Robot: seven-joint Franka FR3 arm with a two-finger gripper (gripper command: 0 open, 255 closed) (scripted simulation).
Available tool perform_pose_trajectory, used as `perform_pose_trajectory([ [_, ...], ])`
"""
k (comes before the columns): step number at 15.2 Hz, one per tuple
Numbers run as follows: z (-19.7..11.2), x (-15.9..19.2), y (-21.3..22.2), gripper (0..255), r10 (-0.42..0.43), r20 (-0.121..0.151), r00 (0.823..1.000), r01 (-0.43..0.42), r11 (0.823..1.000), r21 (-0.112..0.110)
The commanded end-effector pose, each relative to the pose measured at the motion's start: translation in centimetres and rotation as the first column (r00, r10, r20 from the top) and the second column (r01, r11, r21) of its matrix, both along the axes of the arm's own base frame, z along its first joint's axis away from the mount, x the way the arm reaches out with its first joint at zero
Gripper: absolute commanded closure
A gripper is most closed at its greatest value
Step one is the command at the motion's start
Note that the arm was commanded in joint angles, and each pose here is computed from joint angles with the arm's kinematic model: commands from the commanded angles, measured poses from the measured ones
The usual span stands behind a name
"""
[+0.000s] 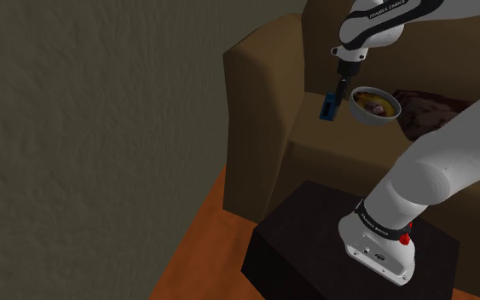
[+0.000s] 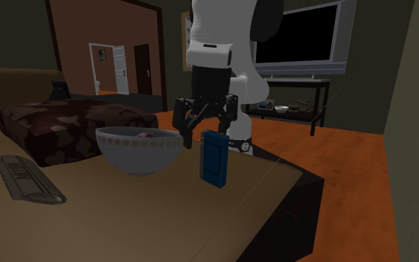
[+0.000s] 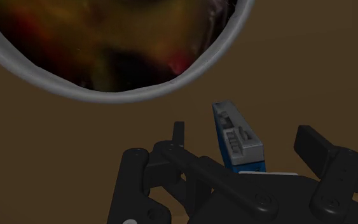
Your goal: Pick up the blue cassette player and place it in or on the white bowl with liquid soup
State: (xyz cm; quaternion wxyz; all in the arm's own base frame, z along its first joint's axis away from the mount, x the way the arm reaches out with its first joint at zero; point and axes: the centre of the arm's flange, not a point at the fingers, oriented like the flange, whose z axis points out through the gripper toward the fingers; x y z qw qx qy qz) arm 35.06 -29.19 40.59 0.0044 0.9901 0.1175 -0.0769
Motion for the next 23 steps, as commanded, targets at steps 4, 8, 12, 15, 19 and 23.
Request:
perform_pose_trajectory([
  [4, 0.0, 0.0, 0.0, 255, 0.0, 0.0, 1.0, 0.0, 1.0, 0.0],
  [8, 0.0, 0.0, 0.0, 255, 0.0, 0.0, 1.0, 0.0, 1.0, 0.0],
  [12, 0.5, 0.0, 0.0, 255, 0.0, 0.0, 1.0, 0.0, 1.0, 0.0],
  [15, 2.1, 0.0, 0.0, 255, 0.0, 0.0, 1.0, 0.0, 1.0, 0.0],
  [19, 4.2, 0.0, 0.0, 255, 0.0, 0.0, 1.0, 0.0, 1.0, 0.0],
  [23, 6.3, 0.0, 0.0, 255, 0.0, 0.0, 1.0, 0.0, 1.0, 0.0],
])
